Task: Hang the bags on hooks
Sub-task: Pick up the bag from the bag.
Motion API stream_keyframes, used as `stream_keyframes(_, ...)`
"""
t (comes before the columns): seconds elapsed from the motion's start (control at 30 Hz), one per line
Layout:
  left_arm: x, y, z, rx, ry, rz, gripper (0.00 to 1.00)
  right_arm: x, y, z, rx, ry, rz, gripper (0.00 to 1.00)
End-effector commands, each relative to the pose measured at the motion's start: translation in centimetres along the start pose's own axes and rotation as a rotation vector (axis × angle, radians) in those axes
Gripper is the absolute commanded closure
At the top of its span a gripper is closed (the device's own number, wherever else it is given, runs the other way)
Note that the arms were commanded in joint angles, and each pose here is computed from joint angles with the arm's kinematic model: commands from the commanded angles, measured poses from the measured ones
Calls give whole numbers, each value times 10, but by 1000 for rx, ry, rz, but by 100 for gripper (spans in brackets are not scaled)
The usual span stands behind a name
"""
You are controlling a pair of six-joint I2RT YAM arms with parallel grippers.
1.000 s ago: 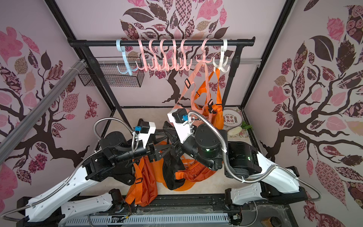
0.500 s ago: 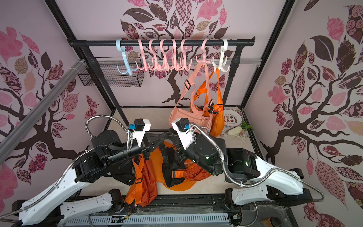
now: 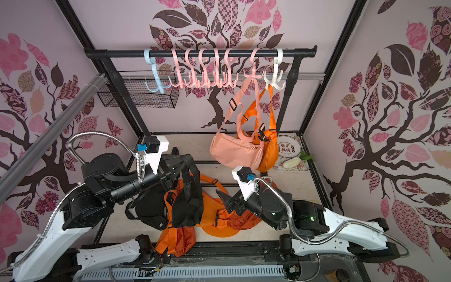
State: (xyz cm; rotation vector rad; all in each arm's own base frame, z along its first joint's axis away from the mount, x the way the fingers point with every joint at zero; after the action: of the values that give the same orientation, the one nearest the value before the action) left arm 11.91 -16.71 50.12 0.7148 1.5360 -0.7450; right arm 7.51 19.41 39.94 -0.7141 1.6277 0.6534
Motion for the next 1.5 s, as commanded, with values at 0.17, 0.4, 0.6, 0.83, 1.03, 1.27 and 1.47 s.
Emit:
stream_keyframes(0.17, -19, 2, -14, -34, -31, 30, 100, 51, 19, 31, -130, -18, 6, 9)
stream_keyframes(0.4, -17, 2, -17, -26, -23, 25, 100, 74, -7, 54, -78, -15, 49, 15)
stream_keyframes(0.6, -17, 0, -15, -2, -29, 10, 100, 87, -6, 67, -103, 17, 41, 18)
stream_keyframes(0.83, -25, -1, -18, 5, -45, 8, 100, 111, 2, 81, -171, 52, 54, 33)
stream_keyframes(1.03, -28, -2, -21, 14, -58, 2, 100, 122, 8, 91, -217, 44, 65, 38)
stream_keyframes(1.27, -25, -1, -22, 5, -53, 5, 100, 121, 10, 95, -227, 14, 78, 40)
stream_keyframes(1.47, -24, -1, -20, 6, -50, 3, 100, 135, 9, 107, -183, 66, 43, 49)
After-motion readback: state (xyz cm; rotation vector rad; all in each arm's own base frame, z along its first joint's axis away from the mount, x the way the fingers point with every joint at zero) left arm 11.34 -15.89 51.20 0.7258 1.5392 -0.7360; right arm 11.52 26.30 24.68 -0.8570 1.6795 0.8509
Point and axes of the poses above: each gripper's point midway between its finger pads, its own z axis out along the fingers, its own y axis along the line the jaws close on, x = y × z, the point moved 9 cm from there along -z, back along the fingers, and after that the axes turned 3 degrees about -z, right-handed, at the moved point
